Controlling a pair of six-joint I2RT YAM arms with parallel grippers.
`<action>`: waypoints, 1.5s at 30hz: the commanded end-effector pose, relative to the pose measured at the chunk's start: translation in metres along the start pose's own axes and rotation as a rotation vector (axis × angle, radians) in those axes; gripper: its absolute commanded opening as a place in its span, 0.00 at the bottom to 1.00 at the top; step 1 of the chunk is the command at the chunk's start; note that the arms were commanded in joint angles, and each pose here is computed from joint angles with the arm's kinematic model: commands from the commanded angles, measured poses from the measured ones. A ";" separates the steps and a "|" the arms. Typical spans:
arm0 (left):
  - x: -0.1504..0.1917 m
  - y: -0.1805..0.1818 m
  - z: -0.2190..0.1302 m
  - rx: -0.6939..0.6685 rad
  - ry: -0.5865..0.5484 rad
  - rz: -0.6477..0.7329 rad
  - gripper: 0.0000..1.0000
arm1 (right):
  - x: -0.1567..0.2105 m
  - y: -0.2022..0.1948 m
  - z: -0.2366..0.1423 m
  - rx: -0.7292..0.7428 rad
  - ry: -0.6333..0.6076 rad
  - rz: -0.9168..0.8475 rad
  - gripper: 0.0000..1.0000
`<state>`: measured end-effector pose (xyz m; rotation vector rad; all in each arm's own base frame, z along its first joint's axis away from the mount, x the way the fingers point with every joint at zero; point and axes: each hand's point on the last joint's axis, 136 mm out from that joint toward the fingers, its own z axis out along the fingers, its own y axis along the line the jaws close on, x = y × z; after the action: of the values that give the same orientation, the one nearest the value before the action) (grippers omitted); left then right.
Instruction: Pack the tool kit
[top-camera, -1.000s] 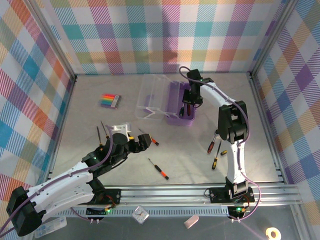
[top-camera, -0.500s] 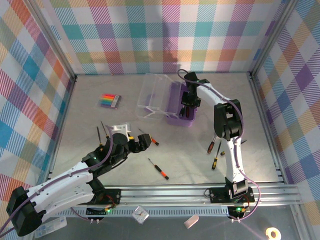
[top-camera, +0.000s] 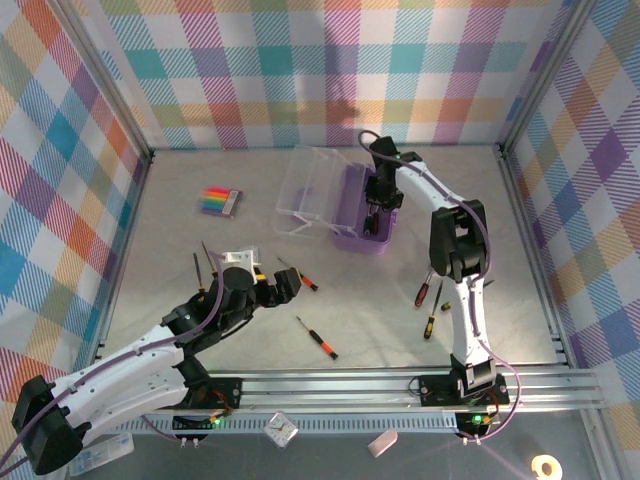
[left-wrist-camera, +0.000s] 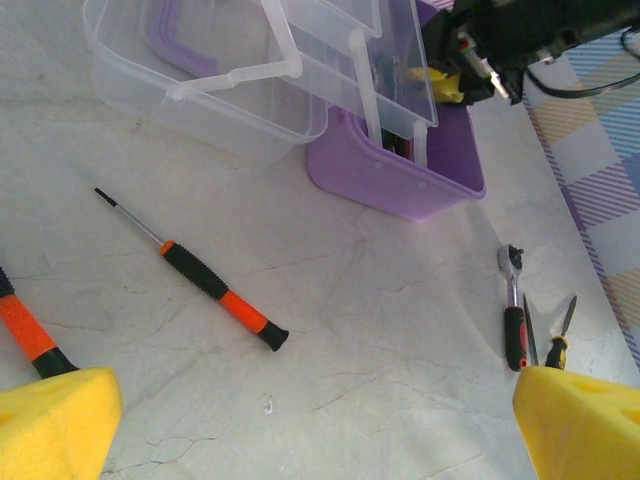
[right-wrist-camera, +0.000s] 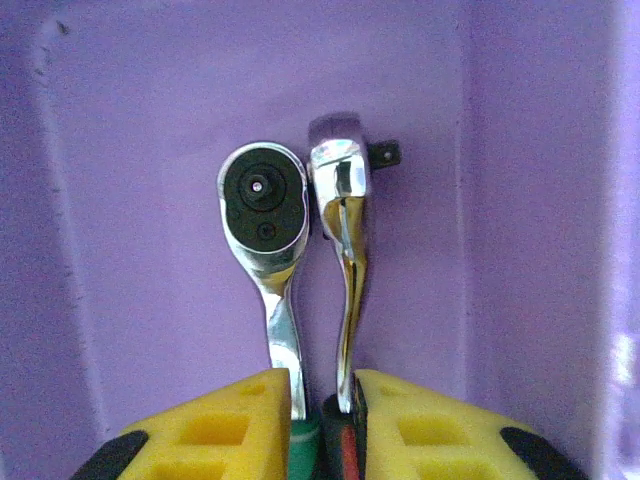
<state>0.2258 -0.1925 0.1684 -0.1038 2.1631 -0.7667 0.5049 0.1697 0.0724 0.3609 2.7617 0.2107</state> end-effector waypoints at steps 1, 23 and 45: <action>-0.011 -0.010 -0.008 0.018 -0.024 0.019 1.00 | -0.022 0.009 -0.063 -0.052 -0.110 0.011 0.25; 0.009 0.026 -0.020 -0.089 0.009 -0.072 1.00 | 0.140 -0.145 -0.111 0.146 -0.162 0.088 0.36; 0.007 0.032 -0.018 -0.101 -0.032 -0.216 1.00 | 0.179 -0.171 -0.046 0.163 0.070 0.205 0.30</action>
<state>0.2118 -0.1483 0.1508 -0.4118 2.1908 -0.7124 0.2886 0.0489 0.0337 0.6597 2.8088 0.0286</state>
